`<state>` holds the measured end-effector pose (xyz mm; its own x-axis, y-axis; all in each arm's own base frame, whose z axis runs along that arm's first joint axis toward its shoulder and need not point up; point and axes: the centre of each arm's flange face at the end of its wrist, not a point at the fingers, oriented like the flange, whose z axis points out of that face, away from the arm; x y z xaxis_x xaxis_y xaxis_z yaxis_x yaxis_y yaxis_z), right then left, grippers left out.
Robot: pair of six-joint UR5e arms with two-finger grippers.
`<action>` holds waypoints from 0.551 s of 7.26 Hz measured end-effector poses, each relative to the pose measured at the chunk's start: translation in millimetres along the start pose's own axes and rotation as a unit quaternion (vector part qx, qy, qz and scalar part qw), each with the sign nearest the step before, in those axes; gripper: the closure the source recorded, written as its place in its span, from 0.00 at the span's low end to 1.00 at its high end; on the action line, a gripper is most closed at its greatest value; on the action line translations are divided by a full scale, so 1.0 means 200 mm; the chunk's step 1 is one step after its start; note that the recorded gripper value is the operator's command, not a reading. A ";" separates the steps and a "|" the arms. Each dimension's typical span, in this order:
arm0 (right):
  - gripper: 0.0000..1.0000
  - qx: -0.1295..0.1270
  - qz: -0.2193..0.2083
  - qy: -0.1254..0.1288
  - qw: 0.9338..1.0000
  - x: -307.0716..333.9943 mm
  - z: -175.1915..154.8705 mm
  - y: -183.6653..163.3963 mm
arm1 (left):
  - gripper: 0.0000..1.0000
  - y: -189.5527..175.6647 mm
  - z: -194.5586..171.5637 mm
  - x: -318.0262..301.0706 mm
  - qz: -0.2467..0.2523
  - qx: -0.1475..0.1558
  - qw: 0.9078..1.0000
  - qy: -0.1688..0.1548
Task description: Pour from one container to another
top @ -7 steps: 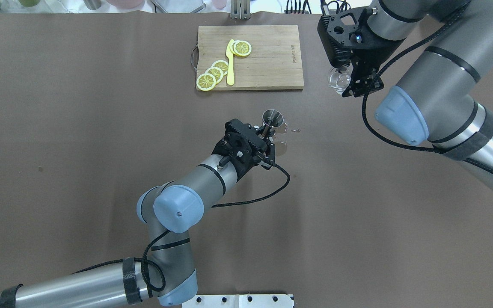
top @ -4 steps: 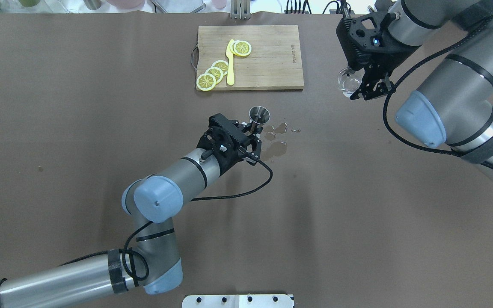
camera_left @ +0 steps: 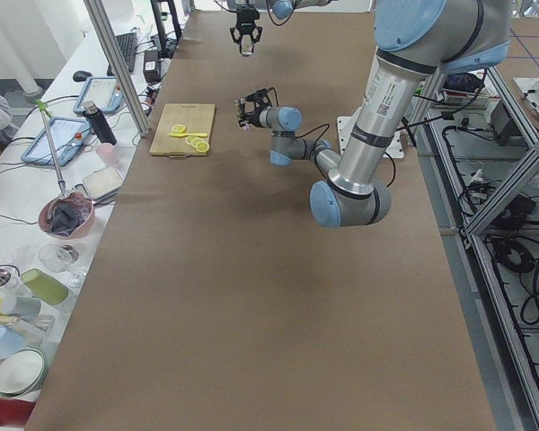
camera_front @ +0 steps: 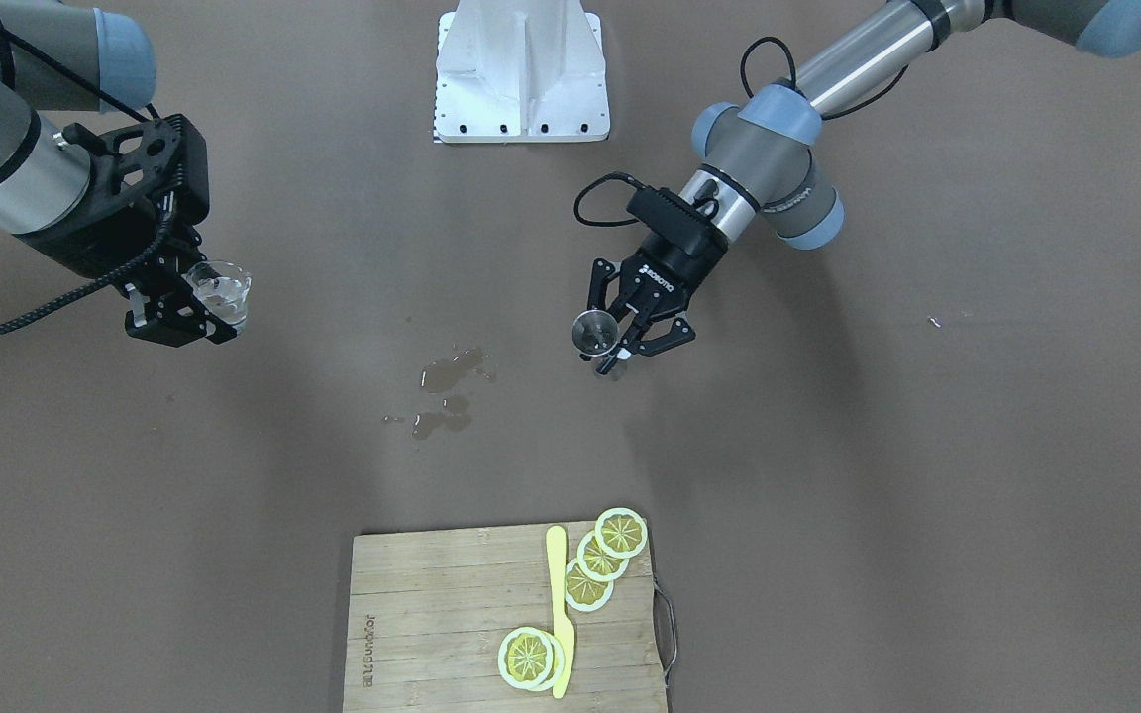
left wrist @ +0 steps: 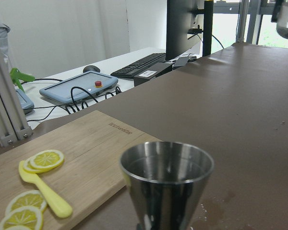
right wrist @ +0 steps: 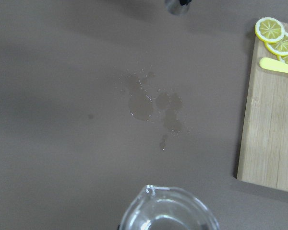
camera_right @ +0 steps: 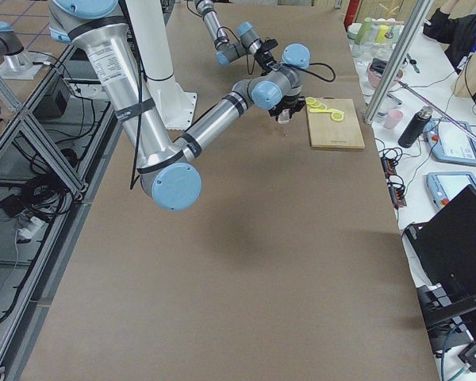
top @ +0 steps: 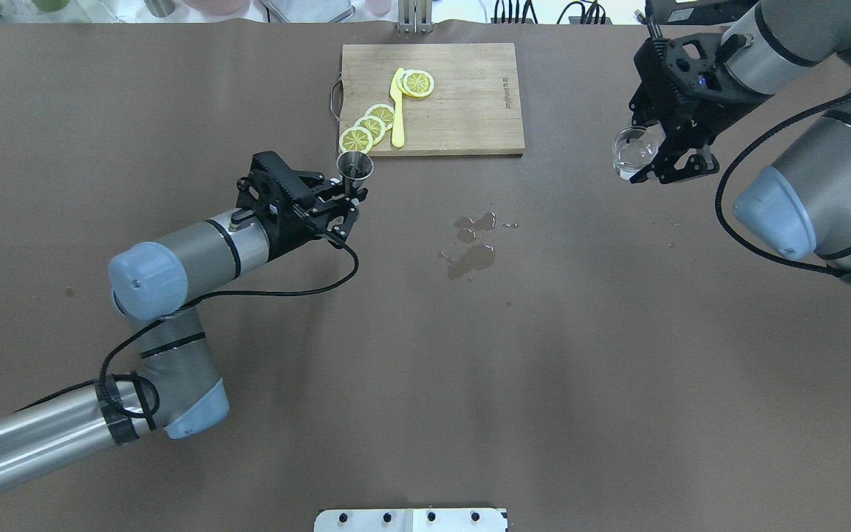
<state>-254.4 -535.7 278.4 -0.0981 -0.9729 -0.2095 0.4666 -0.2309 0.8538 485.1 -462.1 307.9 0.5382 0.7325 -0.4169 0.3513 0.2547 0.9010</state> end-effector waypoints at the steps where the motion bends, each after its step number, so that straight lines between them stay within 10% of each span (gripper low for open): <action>1: 1.00 0.016 0.012 -0.002 1.000 -0.03 -0.03 0.09 | 1.00 0.06 -0.09 -0.16 0.020 0.000 1.000 0.005; 4: 1.00 0.062 0.027 -0.007 0.998 0.00 -0.01 0.44 | 1.00 0.32 -0.44 -0.49 0.035 0.014 0.999 0.027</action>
<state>-212.0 -556.2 352.0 -0.0883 -0.9840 -0.1548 0.3599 -0.1765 0.9161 387.1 -461.6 416.6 0.5204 0.7807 -0.3459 0.3367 0.1846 0.9233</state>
